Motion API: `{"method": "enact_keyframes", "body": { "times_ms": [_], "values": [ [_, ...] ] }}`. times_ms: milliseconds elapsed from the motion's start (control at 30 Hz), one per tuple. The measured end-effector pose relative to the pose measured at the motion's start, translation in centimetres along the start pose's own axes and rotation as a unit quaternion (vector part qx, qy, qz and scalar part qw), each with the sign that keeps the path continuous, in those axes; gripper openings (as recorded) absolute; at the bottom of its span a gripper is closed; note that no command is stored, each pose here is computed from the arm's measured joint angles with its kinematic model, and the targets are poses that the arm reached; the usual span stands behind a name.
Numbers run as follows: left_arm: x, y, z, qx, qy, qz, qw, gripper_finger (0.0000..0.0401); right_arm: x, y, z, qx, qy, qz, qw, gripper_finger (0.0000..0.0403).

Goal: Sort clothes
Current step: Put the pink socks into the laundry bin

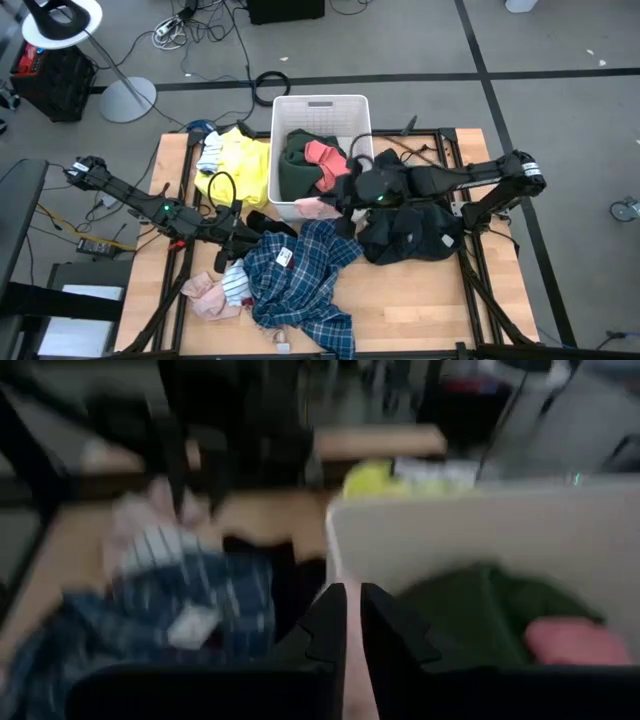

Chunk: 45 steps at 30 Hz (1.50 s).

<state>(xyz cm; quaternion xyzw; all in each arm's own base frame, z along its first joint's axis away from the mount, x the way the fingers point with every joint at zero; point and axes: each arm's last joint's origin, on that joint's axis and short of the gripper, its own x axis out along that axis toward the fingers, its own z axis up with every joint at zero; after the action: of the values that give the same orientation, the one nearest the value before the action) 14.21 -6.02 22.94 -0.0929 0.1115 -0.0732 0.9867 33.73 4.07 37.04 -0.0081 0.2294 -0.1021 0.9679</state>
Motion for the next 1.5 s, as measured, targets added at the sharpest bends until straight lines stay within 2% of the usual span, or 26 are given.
{"method": "enact_keyframes", "body": {
  "times_ms": [200, 367, 500, 633, 767, 900, 1167, 1333, 1500],
  "values": [
    [0.0, 0.0, 0.0, 0.001, 0.003, -0.009, 1.000, 0.0124, 3.5, 0.5, -2.2, -0.020, 0.066, -0.013, 0.998, 0.0068],
    [0.0, -0.1, 0.0, 0.004, 0.003, -0.009, 1.000, 0.0124, 5.1, 0.3, -3.1, -0.033, 0.089, -0.021, 0.995, 0.0096],
    [0.0, 0.0, 0.0, 0.005, 0.003, -0.009, 1.000, 0.0124, 5.5, -0.1, -3.3, -0.038, 0.097, -0.028, 0.994, 0.0102],
    [0.0, 0.0, 0.0, 0.007, 0.003, -0.009, 1.000, 0.0124, 5.4, -0.5, -3.2, -0.037, 0.097, -0.031, 0.994, 0.0077],
    [0.0, 0.0, 0.0, 0.013, 0.003, -0.009, 1.000, 0.0124, 5.3, -0.5, -3.0, -0.052, 0.092, -0.030, 0.994, 0.0015],
    [0.0, 0.0, 0.0, 0.013, 0.003, -0.009, 1.000, 0.0124, 5.3, -0.6, -3.0, -0.055, 0.091, -0.045, 0.993, 0.0009],
    [0.0, 0.0, 0.0, 0.013, 0.003, -0.009, 1.000, 0.0124, 4.1, -1.6, -1.9, -0.078, 0.057, -0.133, 0.986, 0.0003],
    [0.0, 0.0, 0.0, 0.013, 0.003, -0.009, 1.000, 0.0124, 3.5, -3.5, -1.1, -0.093, 0.038, -0.268, 0.958, 0.0002],
    [0.0, 0.0, 0.0, 0.013, 0.003, -0.009, 1.000, 0.0124, 3.5, -5.5, 0.8, -0.096, -0.021, -0.315, 0.944, 0.0001]
  ]
}}
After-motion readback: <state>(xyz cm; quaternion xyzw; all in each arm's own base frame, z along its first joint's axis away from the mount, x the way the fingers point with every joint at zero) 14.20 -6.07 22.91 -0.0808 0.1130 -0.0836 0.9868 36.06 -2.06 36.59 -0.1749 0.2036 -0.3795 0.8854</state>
